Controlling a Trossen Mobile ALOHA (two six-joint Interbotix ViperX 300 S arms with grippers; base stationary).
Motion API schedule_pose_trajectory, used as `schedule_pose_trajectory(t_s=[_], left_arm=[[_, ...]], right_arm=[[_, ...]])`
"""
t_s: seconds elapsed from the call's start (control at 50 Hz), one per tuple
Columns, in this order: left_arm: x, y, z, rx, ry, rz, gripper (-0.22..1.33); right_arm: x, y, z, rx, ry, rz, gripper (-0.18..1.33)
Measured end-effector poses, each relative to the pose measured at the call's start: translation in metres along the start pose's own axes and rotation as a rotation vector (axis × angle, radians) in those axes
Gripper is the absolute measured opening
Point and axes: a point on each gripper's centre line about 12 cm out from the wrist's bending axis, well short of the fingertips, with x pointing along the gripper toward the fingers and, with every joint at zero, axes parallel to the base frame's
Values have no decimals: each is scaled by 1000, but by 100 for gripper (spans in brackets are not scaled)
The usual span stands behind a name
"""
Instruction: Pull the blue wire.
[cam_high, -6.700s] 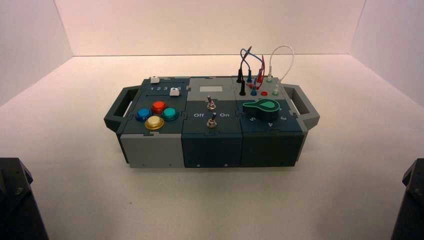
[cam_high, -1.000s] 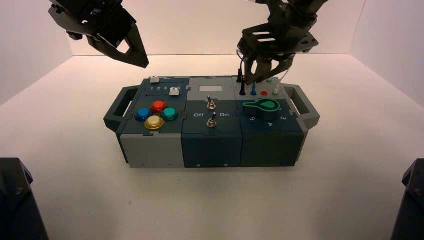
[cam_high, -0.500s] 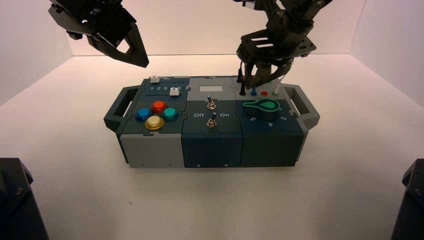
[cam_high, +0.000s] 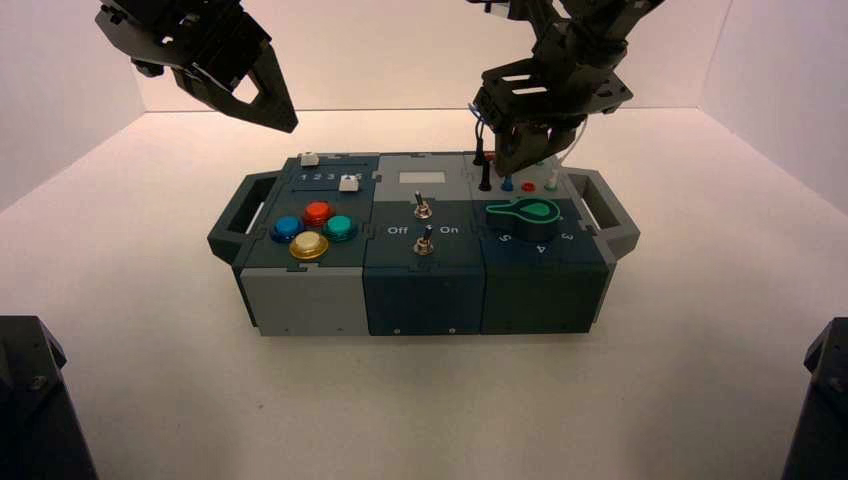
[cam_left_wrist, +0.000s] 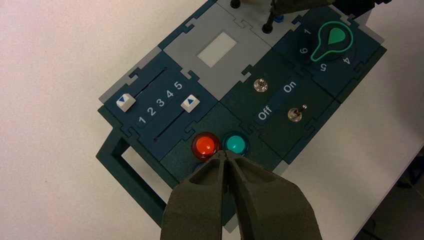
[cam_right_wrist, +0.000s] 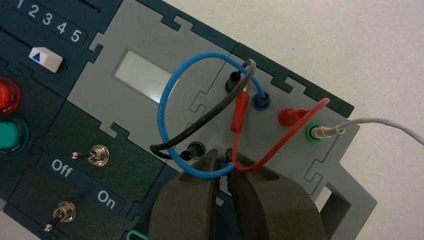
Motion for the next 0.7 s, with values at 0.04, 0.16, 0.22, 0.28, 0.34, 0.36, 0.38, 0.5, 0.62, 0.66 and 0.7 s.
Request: schedule_pose_trajectory(t_s=[0.04, 0.16, 0.22, 0.28, 0.34, 0.36, 0.38, 0.5, 0.62, 0.66, 0.7], left_arm=[[0, 0, 1, -1, -3, 1, -16], [0, 0, 1, -3, -3, 1, -16], [0, 0, 0, -1, -2, 0, -16], [0, 0, 0, 0, 0, 0, -16], [0, 0, 1, -1, -2, 1, -16], [0, 0, 1, 2, -2, 0, -16], [0, 0, 1, 2, -2, 0, -16], [0, 0, 1, 0, -3, 2, -16], [0, 1, 0, 7, -1, 4, -16], [0, 0, 1, 8, -3, 4, -16], [-1, 1, 1, 10, -5, 7, -16]], right_arm=[[0, 0, 0, 0, -2, 0, 0], [-3, 0, 1, 0, -6, 1, 0], [-6, 1, 2, -1, -12, 2, 0], [-8, 0, 3, -1, -15, 2, 0], [-15, 1, 7, -7, -38, 4, 0], [-16, 1, 8, -7, -43, 4, 0], [-16, 1, 8, -5, -41, 4, 0], [-21, 1, 11, -14, -49, 4, 0], [-23, 2, 12, -19, -46, 4, 0], [-24, 2, 12, -19, -43, 5, 0], [-25, 2, 13, -22, -44, 4, 0]])
